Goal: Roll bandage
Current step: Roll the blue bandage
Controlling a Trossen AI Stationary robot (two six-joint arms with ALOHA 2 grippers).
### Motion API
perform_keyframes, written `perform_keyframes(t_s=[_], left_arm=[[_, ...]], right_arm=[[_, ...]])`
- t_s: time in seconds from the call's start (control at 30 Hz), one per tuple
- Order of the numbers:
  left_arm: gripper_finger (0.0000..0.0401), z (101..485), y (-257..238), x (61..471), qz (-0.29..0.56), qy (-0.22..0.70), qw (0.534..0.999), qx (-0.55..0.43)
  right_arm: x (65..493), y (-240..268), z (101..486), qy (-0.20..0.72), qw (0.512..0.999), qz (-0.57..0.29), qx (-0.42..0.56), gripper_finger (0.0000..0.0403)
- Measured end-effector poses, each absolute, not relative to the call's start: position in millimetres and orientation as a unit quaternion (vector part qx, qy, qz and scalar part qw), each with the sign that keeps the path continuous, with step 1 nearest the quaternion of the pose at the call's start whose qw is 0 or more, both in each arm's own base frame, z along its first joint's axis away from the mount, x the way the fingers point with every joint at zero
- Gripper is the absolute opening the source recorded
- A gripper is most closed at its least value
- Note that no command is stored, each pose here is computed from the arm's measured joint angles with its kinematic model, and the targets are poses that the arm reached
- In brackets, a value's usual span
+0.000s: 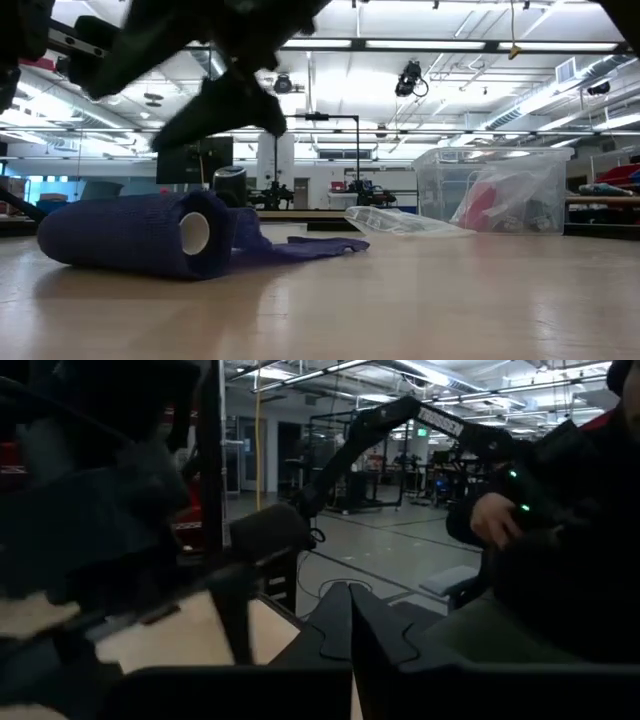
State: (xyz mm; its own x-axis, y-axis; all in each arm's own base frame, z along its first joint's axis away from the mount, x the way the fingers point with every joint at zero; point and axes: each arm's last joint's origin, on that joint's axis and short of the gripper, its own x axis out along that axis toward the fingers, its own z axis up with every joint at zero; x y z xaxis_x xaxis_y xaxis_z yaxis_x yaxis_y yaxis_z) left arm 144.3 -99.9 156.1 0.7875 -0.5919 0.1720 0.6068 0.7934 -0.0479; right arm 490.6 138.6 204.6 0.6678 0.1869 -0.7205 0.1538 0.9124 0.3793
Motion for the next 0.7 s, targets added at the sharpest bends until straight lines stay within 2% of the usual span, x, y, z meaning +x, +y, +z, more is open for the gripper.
perform_keyframes(t_s=[0.1,0.2,0.33,0.43,0.47,0.7], left_arm=[[0.0001,154.5,-100.5,144.4,-0.308,-0.065,0.948,-0.05],[0.0001,148.5,-99.7,146.0,-0.281,-0.035,0.958,-0.046],[0.0001,144.6,-101.9,152.0,-0.255,0.003,0.966,-0.044],[0.0001,147.3,-108.4,162.3,-0.247,0.027,0.968,-0.034],[0.0001,148.1,-110.7,165.9,-0.243,0.037,0.969,-0.029],[0.0001,153.7,-123.9,185.6,-0.233,0.11,0.966,0.0]], right_arm=[[473.3,135.3,209.9,0.464,0.868,-0.039,0.172,0.0238],[452.7,128.3,212.2,0.524,0.837,-0.106,0.114,0.0206],[441.0,114.4,201.3,0.577,0.803,-0.132,0.066,0.0119],[441.4,93.9,182.0,0.59,0.794,-0.132,0.056,0.0033],[442.2,87.0,175.3,0.589,0.795,-0.133,0.055,0.0017],[442.1,50.6,141.2,0.577,0.806,-0.108,0.076,0.0004]])
